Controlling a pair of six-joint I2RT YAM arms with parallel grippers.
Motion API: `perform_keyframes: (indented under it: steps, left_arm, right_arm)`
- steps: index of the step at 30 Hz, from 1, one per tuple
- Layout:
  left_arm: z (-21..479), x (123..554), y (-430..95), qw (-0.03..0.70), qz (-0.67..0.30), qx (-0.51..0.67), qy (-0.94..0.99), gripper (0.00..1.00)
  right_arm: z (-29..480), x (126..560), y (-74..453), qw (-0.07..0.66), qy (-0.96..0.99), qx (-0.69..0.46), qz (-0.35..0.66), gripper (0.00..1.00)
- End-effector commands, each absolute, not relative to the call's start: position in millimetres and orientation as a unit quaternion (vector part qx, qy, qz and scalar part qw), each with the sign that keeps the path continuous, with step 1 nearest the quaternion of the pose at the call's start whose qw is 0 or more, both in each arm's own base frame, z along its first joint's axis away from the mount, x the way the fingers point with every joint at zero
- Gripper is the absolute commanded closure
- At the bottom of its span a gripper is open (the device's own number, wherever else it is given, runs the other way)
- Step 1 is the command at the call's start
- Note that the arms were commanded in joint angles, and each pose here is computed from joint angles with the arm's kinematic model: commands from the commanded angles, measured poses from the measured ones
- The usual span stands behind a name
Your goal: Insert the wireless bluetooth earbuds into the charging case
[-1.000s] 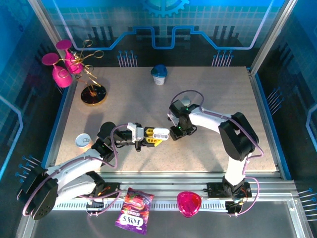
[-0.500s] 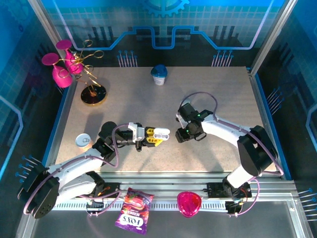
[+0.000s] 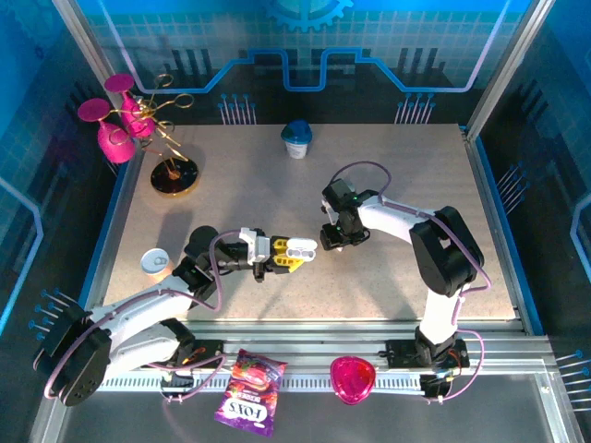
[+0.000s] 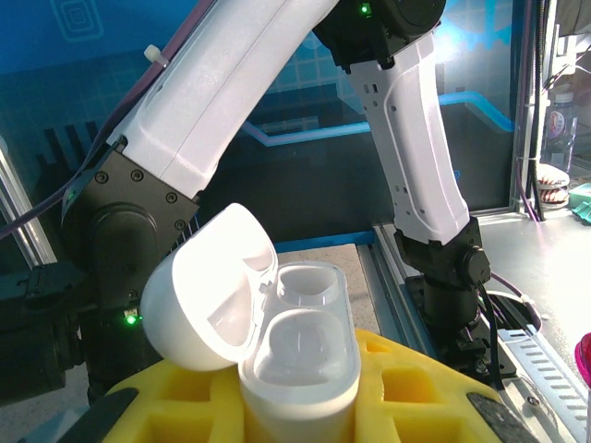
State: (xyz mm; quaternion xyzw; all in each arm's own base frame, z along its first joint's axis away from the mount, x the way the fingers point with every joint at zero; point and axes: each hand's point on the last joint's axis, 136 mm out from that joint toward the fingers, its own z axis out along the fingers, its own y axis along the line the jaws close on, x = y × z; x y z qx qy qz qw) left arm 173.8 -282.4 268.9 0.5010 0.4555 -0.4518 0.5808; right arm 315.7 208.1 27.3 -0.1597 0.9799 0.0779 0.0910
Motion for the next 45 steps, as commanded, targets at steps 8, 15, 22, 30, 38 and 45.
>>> perform_keyframes:
  steps: [8, 15, 22, 30, 38, 45]
  left_arm:
    - [268, 171, -284, 0.585, -0.446, 0.509, 0.447, 0.86]
    - [268, 171, -284, 0.585, -0.446, 0.509, 0.446, 0.86]
    - [268, 172, -285, 0.585, -0.448, 0.509, 0.445, 0.86]
    - [267, 172, -284, 0.584, -0.448, 0.508, 0.447, 0.86]
    - [266, 173, -284, 0.585, -0.443, 0.51, 0.449, 0.86]
    - [266, 173, -286, 0.581, -0.448, 0.511, 0.448, 0.86]
  right_arm:
    - [34, 274, 203, 0.06, 0.977, -0.176, 0.106, 0.52]
    - [47, 247, 196, 0.06, 0.976, -0.177, 0.114, 0.52]
    - [59, 262, 193, 0.108, 0.973, -0.173, 0.104, 0.57]
    - [40, 292, 179, 0.107, 0.978, -0.147, 0.104, 0.49]
    - [20, 279, 189, 0.069, 0.977, -0.153, 0.133, 0.58]
    - [12, 278, 189, 0.052, 0.98, -0.156, 0.114, 0.71]
